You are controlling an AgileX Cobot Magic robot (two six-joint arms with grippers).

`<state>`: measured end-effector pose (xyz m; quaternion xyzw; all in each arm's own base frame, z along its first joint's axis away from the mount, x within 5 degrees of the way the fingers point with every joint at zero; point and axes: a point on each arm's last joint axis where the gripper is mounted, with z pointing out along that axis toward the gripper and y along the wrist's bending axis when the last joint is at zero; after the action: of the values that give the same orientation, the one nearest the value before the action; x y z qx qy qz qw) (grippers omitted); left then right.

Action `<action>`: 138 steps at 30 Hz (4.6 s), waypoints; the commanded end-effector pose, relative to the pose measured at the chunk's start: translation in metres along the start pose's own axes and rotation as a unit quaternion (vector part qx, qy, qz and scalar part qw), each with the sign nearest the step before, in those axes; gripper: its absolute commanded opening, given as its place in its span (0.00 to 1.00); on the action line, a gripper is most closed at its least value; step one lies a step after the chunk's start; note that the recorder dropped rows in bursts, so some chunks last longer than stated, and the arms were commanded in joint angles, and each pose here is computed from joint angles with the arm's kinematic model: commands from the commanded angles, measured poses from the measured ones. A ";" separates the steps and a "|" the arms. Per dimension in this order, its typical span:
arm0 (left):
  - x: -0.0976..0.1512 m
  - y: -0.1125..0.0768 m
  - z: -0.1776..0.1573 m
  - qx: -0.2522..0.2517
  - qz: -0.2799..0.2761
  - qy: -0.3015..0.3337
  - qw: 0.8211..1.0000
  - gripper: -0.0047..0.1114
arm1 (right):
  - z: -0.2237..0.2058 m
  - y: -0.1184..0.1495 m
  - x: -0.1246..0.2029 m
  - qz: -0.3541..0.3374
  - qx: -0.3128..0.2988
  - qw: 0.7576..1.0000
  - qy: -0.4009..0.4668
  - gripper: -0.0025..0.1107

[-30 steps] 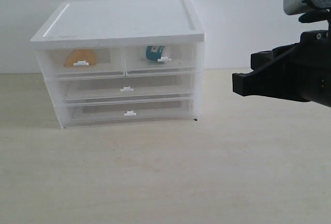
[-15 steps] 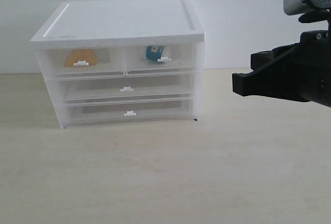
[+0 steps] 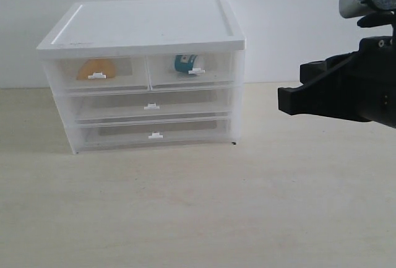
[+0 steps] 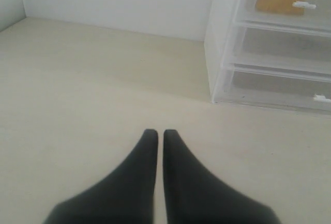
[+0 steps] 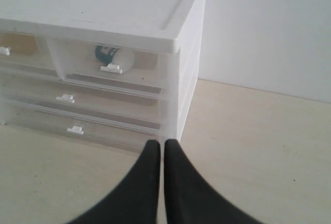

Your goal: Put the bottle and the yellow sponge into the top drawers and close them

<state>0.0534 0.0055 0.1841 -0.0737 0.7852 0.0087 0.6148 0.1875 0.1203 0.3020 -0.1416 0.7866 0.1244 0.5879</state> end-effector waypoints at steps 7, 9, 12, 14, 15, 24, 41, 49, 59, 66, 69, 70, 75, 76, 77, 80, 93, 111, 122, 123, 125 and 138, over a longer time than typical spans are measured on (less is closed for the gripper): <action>0.001 0.000 0.000 0.002 0.007 0.002 1.000 0.07 | -0.001 -0.002 0.000 -0.001 0.005 1.000 -0.001 0.02; 0.001 0.000 0.000 0.002 0.007 0.002 1.000 0.07 | -0.001 -0.002 0.000 -0.001 0.005 1.000 -0.001 0.02; 0.001 0.000 0.000 0.002 0.007 0.002 1.000 0.07 | -0.001 -0.002 0.000 -0.001 0.005 1.000 -0.001 0.02; 0.001 0.000 0.000 0.002 0.007 0.002 1.000 0.07 | -0.001 -0.002 0.000 0.000 0.005 1.000 -0.001 0.02; 0.001 0.000 0.000 0.002 0.007 0.002 1.000 0.07 | -0.001 -0.002 0.000 -0.001 0.005 1.000 -0.001 0.02; 0.001 0.000 0.000 0.002 0.007 0.002 1.000 0.07 | -0.055 -0.017 -0.010 0.056 -0.043 0.995 -0.072 0.02; 0.001 0.000 0.000 0.002 0.007 0.002 1.000 0.07 | -0.150 -0.045 0.078 0.102 -0.006 0.967 -0.233 0.02; 0.001 0.000 0.000 0.002 0.007 0.002 1.000 0.07 | -0.141 -0.039 0.095 0.096 -0.038 0.974 -0.201 0.02; 0.001 0.000 0.000 0.002 0.007 0.002 1.000 0.07 | -0.128 -0.037 0.124 0.148 -0.056 0.976 -0.151 0.02; 0.001 0.000 0.000 0.002 0.007 0.002 1.000 0.07 | -0.128 -0.045 0.122 0.163 -0.016 0.971 -0.173 0.02; 0.001 0.000 0.000 0.002 0.007 0.002 1.000 0.07 | -0.129 -0.044 0.119 0.131 -0.020 0.973 -0.188 0.02; 0.001 0.000 0.000 0.002 0.007 0.002 1.000 0.07 | -0.129 -0.044 0.119 0.121 -0.018 0.974 -0.189 0.02; 0.001 0.000 0.000 0.002 0.007 0.002 1.000 0.07 | -0.126 -0.045 0.127 0.072 -0.005 0.982 -0.177 0.02; 0.001 0.000 0.000 0.002 0.007 0.002 1.000 0.07 | -0.125 -0.048 0.129 0.076 0.012 0.983 -0.164 0.02; 0.001 0.000 0.000 0.002 0.007 0.002 1.000 0.07 | -0.125 -0.048 0.130 0.081 0.016 0.983 -0.162 0.02; 0.001 0.000 0.000 0.002 0.007 0.002 1.000 0.07 | -0.125 -0.050 0.131 0.066 0.026 0.985 -0.155 0.02; 0.001 0.000 0.000 0.002 0.007 0.002 1.000 0.07 | -0.123 -0.056 0.140 0.194 0.049 0.973 -0.112 0.02; 0.001 0.000 0.000 0.002 0.007 0.002 1.000 0.07 | -0.121 -0.051 0.159 0.021 0.042 0.999 0.001 0.02; 0.001 0.000 0.000 0.002 0.007 0.002 1.000 0.07 | -0.127 -0.057 0.159 0.021 0.098 0.995 -0.021 0.02; 0.001 0.000 0.000 0.002 0.007 0.002 1.000 0.07 | -0.127 -0.057 0.159 0.022 0.101 0.994 -0.021 0.02; 0.001 0.000 0.000 0.002 0.007 0.002 1.000 0.07 | -0.127 -0.058 0.159 0.023 0.105 0.994 -0.021 0.02; 0.001 0.000 0.000 0.002 0.007 0.002 1.000 0.07 | -0.127 -0.058 0.159 0.023 0.105 0.994 -0.021 0.02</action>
<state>0.0533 0.0055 0.1840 -0.0717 0.7859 0.0102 0.6141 0.0532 0.0093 0.1822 -0.0572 0.7898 0.0642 0.6073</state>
